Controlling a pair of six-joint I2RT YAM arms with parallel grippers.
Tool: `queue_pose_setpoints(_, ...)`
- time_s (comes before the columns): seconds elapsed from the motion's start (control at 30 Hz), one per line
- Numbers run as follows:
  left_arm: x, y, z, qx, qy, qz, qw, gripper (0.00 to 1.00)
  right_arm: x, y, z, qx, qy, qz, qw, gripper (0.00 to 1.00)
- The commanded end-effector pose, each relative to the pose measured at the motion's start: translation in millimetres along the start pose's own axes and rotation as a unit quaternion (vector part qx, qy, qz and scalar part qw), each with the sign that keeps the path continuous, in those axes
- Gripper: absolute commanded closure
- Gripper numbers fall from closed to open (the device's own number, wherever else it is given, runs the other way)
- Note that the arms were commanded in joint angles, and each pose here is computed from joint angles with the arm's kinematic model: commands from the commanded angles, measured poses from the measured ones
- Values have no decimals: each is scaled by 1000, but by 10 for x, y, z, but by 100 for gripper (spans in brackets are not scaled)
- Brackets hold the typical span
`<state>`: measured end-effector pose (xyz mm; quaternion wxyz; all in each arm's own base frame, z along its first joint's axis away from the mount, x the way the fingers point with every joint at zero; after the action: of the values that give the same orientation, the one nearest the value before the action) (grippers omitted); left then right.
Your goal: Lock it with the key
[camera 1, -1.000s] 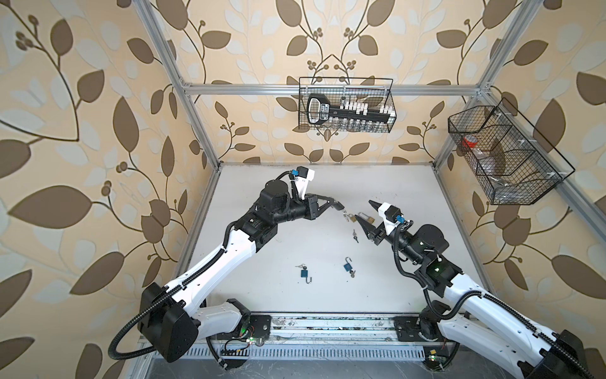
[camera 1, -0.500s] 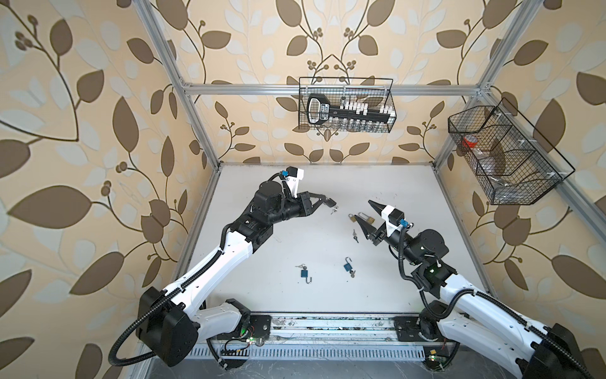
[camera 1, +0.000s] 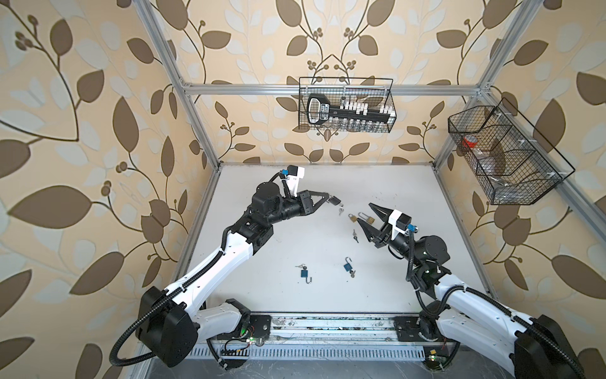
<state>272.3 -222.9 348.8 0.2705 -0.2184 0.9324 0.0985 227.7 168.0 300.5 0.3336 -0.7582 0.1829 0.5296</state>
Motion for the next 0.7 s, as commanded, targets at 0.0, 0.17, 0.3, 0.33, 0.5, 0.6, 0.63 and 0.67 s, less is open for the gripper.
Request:
queue_pose_setpoints(0.0, -97, 133, -287, 58, -36, -23, 997, 100, -147, -74, 43, -18, -1, -37, 999, 39)
queue_pose_setpoints(0.17, -93, 134, -313, 66, -35, -19, 997, 100, -107, -243, 140, -23, -1, -31, 999, 40)
queue_pose_setpoints(0.3, -84, 137, -356, 79, -39, -12, 996, 100, -113, -350, 137, -34, -9, -37, 999, 41)
queue_pose_setpoints(0.33, -78, 138, -359, 81, -40, -11, 996, 100, -113, -376, 144, -39, -10, -37, 999, 41)
queue_pose_setpoints(0.5, -65, 148, -424, 101, -50, -3, 994, 100, -132, -515, 147, -68, -24, -40, 997, 40)
queue_pose_setpoints(0.6, -54, 151, -454, 110, -56, 2, 992, 100, -152, -580, 158, -94, -39, -42, 994, 41)
queue_pose_setpoints(0.63, -53, 153, -464, 113, -57, 3, 992, 100, -159, -599, 163, -101, -43, -43, 993, 42)
queue_pose_setpoints(0.67, -51, 154, -471, 114, -58, 4, 992, 100, -152, -619, 165, -107, -48, -41, 992, 44)
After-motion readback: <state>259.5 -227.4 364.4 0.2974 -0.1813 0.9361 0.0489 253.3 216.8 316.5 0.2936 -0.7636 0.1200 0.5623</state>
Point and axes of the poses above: each gripper's point midway between its finger pads, its own y axis back along the fingers, its own z axis along the line the jaws close on, x = y × z, the point moved 5 cm from there along y, back along the fingers, and after that the axes turned 4 degrees about y, right-handed, at the moved point
